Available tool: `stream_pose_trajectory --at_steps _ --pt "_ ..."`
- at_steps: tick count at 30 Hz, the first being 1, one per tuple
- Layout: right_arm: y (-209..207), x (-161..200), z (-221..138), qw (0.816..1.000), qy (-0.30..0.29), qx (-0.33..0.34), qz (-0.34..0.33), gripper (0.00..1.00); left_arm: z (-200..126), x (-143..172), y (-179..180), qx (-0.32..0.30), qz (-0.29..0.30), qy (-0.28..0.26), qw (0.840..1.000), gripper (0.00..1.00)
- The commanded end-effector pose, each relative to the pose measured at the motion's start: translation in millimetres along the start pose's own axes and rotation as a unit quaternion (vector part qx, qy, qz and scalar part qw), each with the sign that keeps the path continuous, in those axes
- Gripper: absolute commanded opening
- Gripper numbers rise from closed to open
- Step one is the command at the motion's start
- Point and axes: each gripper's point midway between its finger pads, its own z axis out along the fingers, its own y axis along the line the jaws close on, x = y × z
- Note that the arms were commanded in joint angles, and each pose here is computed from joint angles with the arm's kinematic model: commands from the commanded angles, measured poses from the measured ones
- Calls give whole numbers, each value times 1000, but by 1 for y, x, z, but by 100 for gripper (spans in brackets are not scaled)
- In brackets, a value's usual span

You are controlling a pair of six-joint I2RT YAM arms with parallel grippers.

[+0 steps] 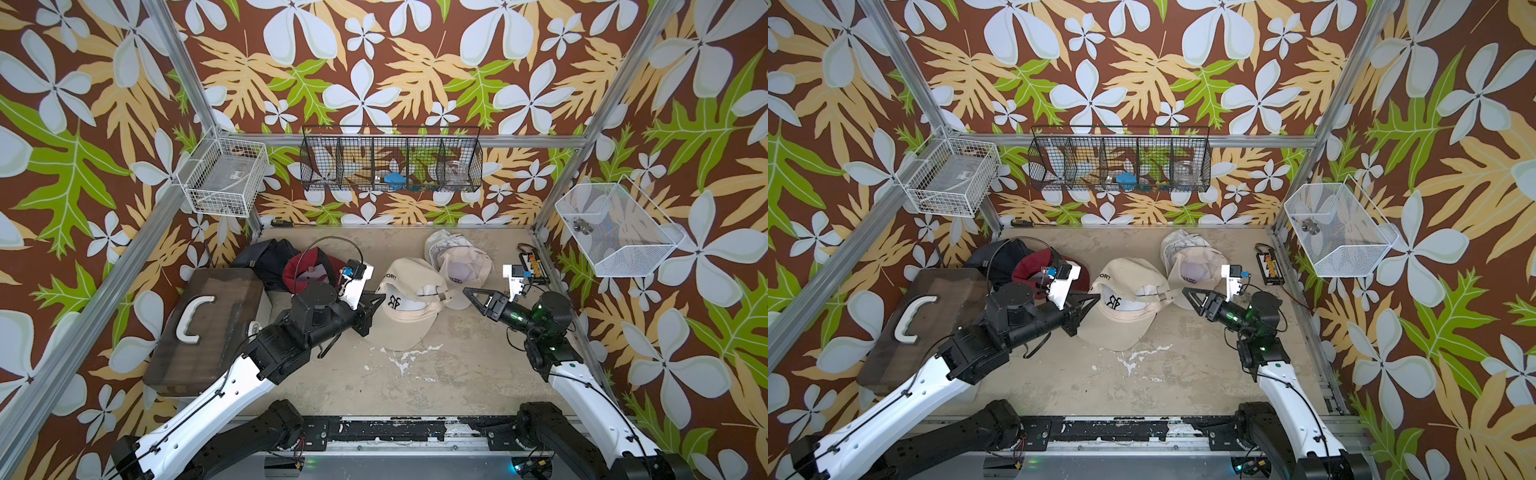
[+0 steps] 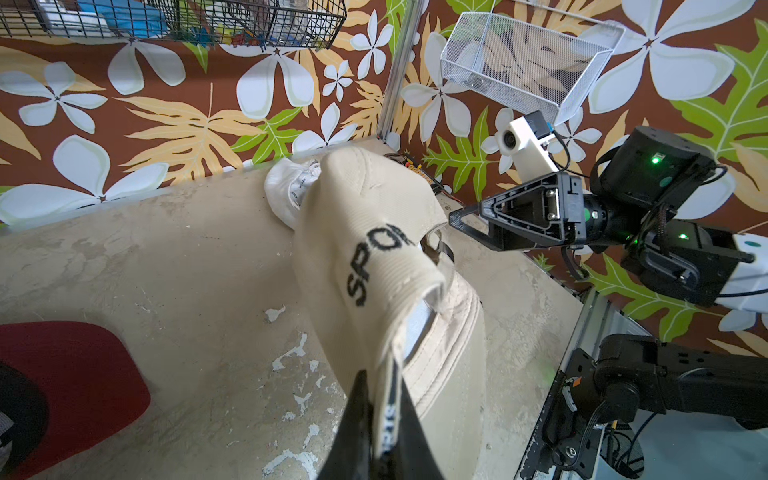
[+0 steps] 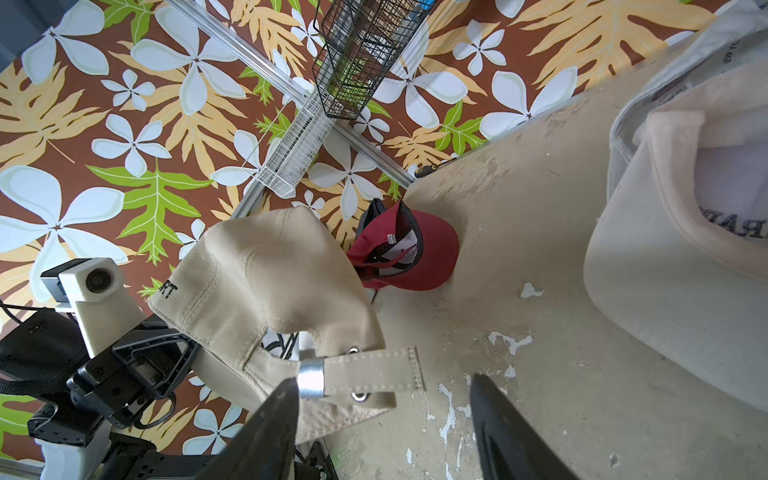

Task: Open the adjustable buckle of the baseball cap
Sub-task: Open the adjustable buckle on the baseball cap.

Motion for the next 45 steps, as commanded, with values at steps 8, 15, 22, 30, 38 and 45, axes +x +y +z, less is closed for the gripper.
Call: stream_pose_trajectory --at_steps 8,15,22,30,38,45 --pt "10 -3 10 1000 3 -15 -21 65 0 -8 -9 22 -8 -14 1000 0" --pt "13 -2 13 1000 6 -16 -26 60 1 -6 -10 25 -7 -11 1000 0" --pt "14 5 14 999 15 -18 -26 55 2 -4 -8 20 -6 -9 1000 0" --pt "8 11 14 999 24 -7 -29 51 2 -6 -7 17 -3 -11 1000 0" --pt "-2 17 15 999 30 6 -22 51 3 -9 -9 21 -1 -12 1000 0" --pt "1 17 15 999 30 -2 -23 47 6 -5 -8 19 0 -6 1000 0"
